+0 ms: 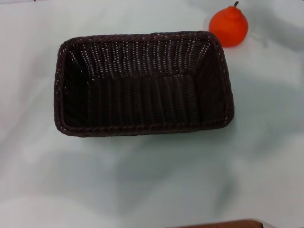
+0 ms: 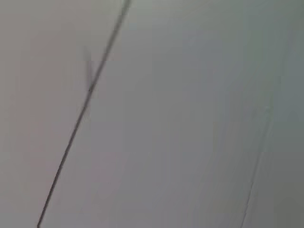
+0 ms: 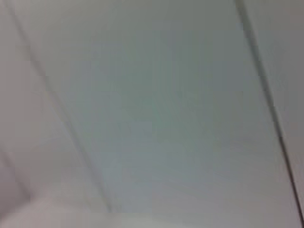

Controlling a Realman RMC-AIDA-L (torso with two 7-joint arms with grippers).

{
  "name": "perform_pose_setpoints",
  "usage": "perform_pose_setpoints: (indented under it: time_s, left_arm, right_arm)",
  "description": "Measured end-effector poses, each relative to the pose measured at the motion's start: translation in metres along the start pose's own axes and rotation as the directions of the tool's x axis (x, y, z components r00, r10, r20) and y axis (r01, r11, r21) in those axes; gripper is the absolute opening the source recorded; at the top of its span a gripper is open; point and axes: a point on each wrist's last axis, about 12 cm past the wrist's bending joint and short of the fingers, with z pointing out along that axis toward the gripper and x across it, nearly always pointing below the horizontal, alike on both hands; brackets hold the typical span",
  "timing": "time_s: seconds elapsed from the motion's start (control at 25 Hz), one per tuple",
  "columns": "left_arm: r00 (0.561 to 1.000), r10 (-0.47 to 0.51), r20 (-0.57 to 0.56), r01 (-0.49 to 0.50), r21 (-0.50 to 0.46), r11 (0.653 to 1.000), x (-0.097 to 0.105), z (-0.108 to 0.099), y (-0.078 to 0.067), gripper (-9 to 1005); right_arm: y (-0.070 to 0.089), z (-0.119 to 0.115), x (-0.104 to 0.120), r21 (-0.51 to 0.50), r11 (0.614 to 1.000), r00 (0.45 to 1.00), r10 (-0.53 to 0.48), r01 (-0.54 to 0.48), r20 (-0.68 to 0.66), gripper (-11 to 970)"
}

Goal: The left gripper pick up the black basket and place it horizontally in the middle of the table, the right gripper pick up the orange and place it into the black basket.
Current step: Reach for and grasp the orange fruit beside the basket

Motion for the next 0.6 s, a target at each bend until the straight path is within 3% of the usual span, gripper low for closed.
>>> perform_pose_setpoints:
  time_s: [0.12, 0.32, 0.48, 0.6]
  left_arm:
    - [0.991, 0.108, 0.077, -0.108, -0.002, 0.994, 0.010, 0.007, -0.007, 583]
    - [0.983, 0.129, 0.132, -0.126, -0.026, 0.992, 0.021, 0.014, -0.013, 578]
    - [0.985, 0.115, 0.130, -0.112, -0.027, 0.993, 0.024, 0.015, -0.014, 569]
    - [0.987, 0.100, 0.125, -0.096, -0.032, 0.995, 0.027, 0.012, -0.015, 568]
  right_arm:
    - [0.001, -0.002, 0.019, -0.012, 0.999, 0.987, -0.045, 0.047, 0.155, 945]
    - [0.007, -0.002, 0.040, -0.113, 0.988, 0.947, -0.068, 0.109, 0.315, 945]
    - [0.005, 0.007, 0.041, -0.143, 0.976, 0.914, -0.093, 0.161, 0.395, 945]
    - [0.003, 0.020, 0.028, -0.153, 0.971, 0.897, -0.100, 0.181, 0.431, 945]
